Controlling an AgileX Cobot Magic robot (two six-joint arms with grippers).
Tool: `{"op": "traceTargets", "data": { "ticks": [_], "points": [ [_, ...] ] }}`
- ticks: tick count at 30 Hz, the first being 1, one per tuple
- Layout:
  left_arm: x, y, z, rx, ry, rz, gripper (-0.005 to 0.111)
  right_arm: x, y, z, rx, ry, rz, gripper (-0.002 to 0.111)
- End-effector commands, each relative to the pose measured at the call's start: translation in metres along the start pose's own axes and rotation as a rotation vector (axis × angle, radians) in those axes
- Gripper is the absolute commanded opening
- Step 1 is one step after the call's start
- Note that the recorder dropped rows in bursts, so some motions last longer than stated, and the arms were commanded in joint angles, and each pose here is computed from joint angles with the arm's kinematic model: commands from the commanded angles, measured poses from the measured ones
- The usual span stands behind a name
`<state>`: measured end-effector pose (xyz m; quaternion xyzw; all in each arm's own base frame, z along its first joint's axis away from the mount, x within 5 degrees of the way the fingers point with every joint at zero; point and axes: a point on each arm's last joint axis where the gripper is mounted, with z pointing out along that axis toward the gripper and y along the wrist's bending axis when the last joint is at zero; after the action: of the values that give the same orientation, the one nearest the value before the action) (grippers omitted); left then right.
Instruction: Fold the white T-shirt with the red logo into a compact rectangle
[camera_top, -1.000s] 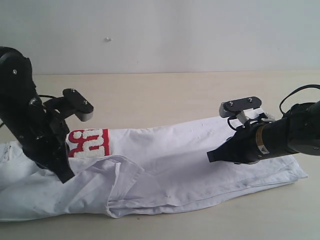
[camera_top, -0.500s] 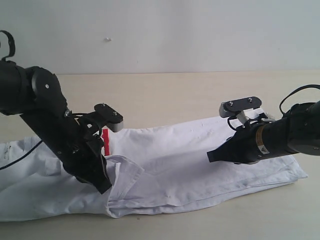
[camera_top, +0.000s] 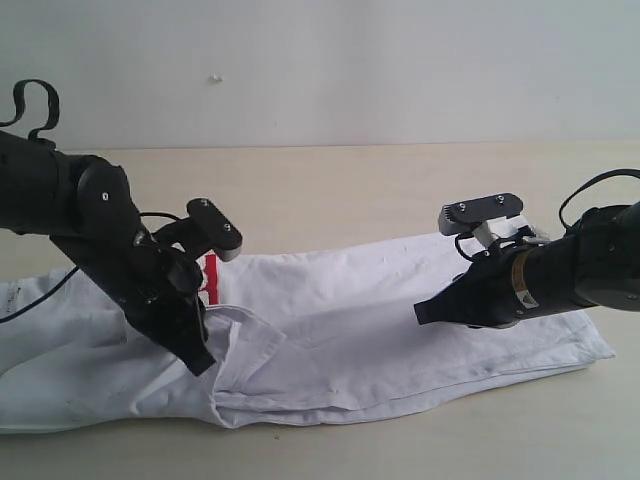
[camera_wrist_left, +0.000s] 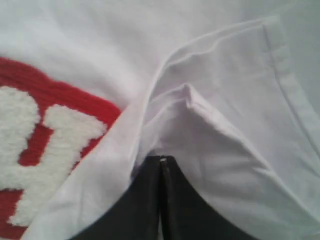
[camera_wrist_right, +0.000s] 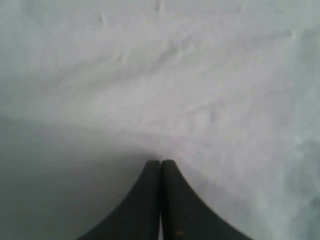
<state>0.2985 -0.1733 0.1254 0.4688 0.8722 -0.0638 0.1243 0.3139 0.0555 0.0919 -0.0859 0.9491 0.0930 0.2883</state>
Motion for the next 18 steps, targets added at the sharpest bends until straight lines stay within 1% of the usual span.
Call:
{"op": "traceTargets", "data": {
  "ticks": [1,7,10,11,12,13,14,16,18],
  "points": [
    [-0.001,0.007,-0.002,-0.053,-0.012,0.030,0.000,0.000,-0.001,-0.003,0.004,-0.002,-0.005,0.000],
    [-0.003,0.013,-0.002,-0.121,-0.035,0.085,0.000,0.000,-0.001,-0.003,0.005,-0.001,-0.005,0.000],
    [-0.003,0.025,-0.004,-0.177,-0.068,0.094,0.000,0.000,-0.001,-0.003,0.005,-0.001,-0.005,0.000],
    [-0.002,0.035,-0.006,-0.209,-0.106,0.043,0.000,0.000,-0.001,-0.003,0.005,-0.001,-0.005,0.000],
    [-0.001,0.039,-0.007,-0.221,-0.121,0.011,0.000,0.000,-0.001,-0.003,0.005,-0.001,-0.005,0.000],
    [0.002,0.047,-0.009,-0.235,-0.135,-0.039,0.000,0.000,-0.001,-0.003,0.005,-0.001,-0.005,0.000],
    [0.004,0.049,-0.009,-0.236,-0.130,-0.050,0.000,0.000,-0.001,-0.003,0.005,-0.001,-0.005,0.000],
    [0.012,0.055,-0.012,-0.228,-0.106,-0.090,0.004,0.000,-0.001,-0.003,0.002,-0.003,-0.005,0.000],
    [0.018,0.061,-0.024,-0.224,-0.089,-0.122,0.015,-0.003,0.002,-0.004,-0.021,-0.024,-0.006,0.000]
  ]
}}
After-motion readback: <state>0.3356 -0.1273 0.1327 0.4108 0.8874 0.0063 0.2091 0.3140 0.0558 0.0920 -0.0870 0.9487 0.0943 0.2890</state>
